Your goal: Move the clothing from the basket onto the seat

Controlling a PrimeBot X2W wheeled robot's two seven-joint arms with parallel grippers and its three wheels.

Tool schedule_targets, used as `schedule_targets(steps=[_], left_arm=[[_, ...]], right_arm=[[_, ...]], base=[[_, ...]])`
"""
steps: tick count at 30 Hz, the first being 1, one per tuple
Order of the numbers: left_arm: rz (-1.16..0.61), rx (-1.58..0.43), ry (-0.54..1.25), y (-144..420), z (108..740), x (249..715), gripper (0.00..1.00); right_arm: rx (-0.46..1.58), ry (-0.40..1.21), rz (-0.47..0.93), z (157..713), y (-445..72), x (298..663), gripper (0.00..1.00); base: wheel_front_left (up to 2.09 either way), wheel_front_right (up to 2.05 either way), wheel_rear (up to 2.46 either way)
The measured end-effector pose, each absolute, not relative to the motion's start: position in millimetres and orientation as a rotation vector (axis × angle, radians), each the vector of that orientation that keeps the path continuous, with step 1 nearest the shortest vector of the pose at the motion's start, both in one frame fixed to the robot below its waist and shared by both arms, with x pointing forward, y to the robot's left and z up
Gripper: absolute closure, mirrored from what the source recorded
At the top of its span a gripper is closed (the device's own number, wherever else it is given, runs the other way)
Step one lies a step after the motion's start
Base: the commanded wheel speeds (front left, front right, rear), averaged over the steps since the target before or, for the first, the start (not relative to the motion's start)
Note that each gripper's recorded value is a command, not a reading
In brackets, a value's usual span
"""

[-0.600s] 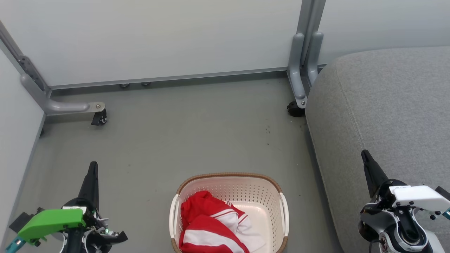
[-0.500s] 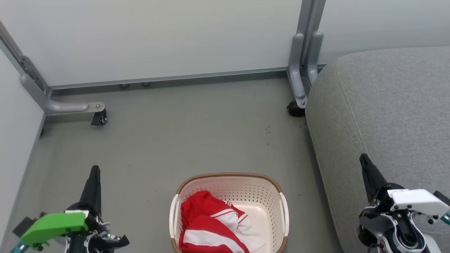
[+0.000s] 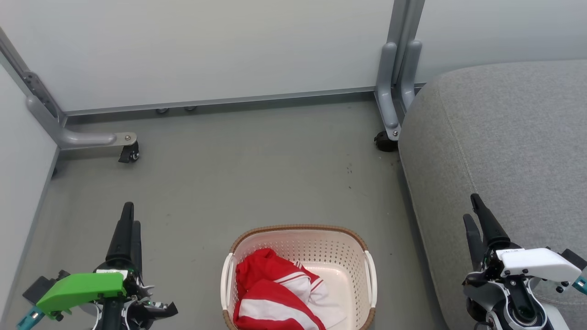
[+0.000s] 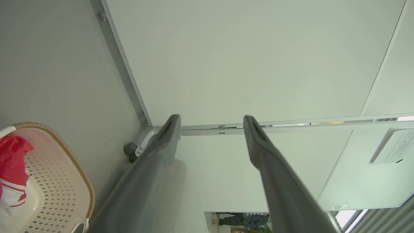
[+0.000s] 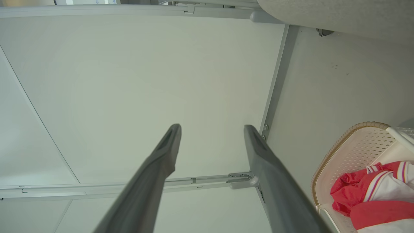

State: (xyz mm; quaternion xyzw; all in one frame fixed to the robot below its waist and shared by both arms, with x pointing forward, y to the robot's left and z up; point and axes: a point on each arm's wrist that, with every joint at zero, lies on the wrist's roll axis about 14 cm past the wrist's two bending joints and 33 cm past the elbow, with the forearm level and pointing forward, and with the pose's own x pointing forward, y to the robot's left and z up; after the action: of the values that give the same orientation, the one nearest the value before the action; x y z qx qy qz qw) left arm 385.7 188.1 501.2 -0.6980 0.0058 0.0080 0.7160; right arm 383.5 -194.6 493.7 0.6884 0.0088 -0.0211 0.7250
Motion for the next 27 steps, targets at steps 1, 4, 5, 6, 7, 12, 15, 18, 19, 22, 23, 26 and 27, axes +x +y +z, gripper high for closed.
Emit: schedule_targets(steps=[1,4,5,6,7,12,15,18,19,22,23,26,27], left_arm=[[0.015,-1.533,0.008,187.9,502.9,386.4,0.00],[0.009,-1.492,-0.012,189.1,508.6,388.0,0.00],[0.007,-1.478,-0.018,189.5,510.3,388.2,0.00],[0.004,-1.457,-0.024,189.8,512.4,388.5,0.00],[0.002,-1.436,-0.031,190.2,514.3,388.8,0.00],[-0.021,-1.332,-0.061,189.0,526.1,390.3,0.00],[-0.033,-1.267,-0.074,187.2,531.5,390.8,0.00],[-0.043,-1.204,-0.078,184.2,534.1,391.0,0.00],[-0.047,-1.180,-0.078,182.7,534.5,391.1,0.00],[-0.055,-1.122,-0.083,180.2,536.9,391.2,0.00],[-0.060,-1.101,-0.084,178.8,537.7,391.2,0.00],[-0.072,-1.042,-0.085,175.2,539.3,391.3,0.00],[-0.074,-1.020,-0.085,174.3,539.3,391.4,0.00]], right_arm=[[1.511,0.017,-0.047,494.3,-194.6,383.7,0.00],[1.463,0.011,-0.040,497.2,-194.2,384.6,0.00],[1.446,0.009,-0.039,498.0,-194.2,384.8,0.00],[1.422,0.006,-0.036,499.2,-194.0,385.0,0.00],[1.396,0.004,-0.033,500.5,-193.8,385.3,0.00],[1.274,-0.011,-0.019,506.9,-193.4,386.4,0.00],[1.202,-0.021,-0.010,510.9,-192.9,386.8,0.00],[1.134,-0.030,-0.001,514.6,-191.9,387.2,0.00],[1.110,-0.033,0.001,515.4,-191.6,387.3,0.00],[1.048,-0.042,0.006,518.5,-191.5,387.5,0.00],[1.024,-0.048,0.008,520.1,-191.6,387.6,0.00],[0.962,-0.057,0.015,523.2,-190.3,387.9,0.00],[0.939,-0.059,0.019,524.0,-189.5,388.0,0.00]], base=[[0.00,0.00,0.00],[0.00,0.00,0.00],[0.00,0.00,0.00],[0.00,0.00,0.00],[0.00,0.00,0.00],[0.00,0.00,0.00],[0.00,0.00,0.00],[0.00,0.00,0.00],[0.00,0.00,0.00],[0.00,0.00,0.00],[0.00,0.00,0.00],[0.00,0.00,0.00],[0.00,0.00,0.00]])
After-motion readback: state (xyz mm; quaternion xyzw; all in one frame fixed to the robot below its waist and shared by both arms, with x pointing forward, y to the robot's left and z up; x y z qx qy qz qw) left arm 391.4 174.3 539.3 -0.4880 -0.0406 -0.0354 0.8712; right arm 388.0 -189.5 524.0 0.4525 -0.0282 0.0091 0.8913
